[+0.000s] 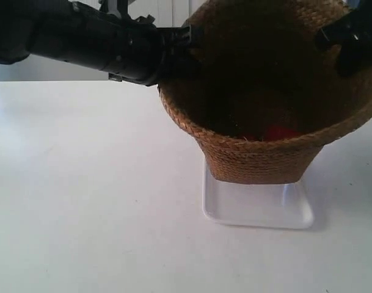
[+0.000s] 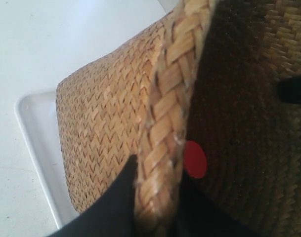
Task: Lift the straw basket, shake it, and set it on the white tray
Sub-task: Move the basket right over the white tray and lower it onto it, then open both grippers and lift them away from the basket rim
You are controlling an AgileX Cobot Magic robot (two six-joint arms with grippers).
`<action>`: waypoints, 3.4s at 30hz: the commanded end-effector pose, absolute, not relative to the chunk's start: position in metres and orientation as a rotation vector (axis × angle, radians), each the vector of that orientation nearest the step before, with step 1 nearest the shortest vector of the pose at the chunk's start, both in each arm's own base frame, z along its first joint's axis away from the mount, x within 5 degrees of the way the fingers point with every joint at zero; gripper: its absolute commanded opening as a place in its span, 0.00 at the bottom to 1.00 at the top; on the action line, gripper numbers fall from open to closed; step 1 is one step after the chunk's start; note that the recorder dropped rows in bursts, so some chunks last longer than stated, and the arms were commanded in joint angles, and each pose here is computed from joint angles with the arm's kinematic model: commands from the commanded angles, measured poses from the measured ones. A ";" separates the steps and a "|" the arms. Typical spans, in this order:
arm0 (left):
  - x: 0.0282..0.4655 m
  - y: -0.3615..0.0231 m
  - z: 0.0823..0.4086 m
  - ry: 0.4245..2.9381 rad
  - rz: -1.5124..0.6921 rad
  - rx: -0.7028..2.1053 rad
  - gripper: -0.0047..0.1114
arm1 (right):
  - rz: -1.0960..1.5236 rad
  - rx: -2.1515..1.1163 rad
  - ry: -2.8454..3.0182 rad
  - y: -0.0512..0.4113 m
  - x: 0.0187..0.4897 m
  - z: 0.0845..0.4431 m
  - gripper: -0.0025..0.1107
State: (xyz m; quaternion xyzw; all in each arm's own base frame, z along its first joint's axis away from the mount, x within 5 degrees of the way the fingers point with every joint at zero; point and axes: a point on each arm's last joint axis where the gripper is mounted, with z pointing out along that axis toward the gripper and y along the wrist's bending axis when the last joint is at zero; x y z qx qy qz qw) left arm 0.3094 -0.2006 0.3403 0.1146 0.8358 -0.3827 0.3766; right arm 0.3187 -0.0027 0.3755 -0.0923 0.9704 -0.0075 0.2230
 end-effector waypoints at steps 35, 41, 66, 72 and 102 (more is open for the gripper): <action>0.321 -0.215 0.314 2.220 -0.991 0.329 0.04 | -0.071 -0.228 2.852 -0.010 0.347 0.317 0.02; 0.321 -0.216 0.312 2.232 -0.997 0.336 0.04 | -0.081 -0.233 2.875 -0.010 0.346 0.311 0.02; 0.325 -0.219 0.300 2.270 -0.996 0.337 0.53 | -0.146 -0.283 2.813 -0.014 0.351 0.312 0.37; 0.325 -0.219 0.300 2.270 -0.996 0.337 0.59 | -0.138 -0.278 2.779 -0.013 0.354 0.313 0.54; 0.350 -0.215 0.309 2.229 -0.987 0.417 0.59 | -0.115 -0.090 2.881 -0.014 0.346 0.311 0.56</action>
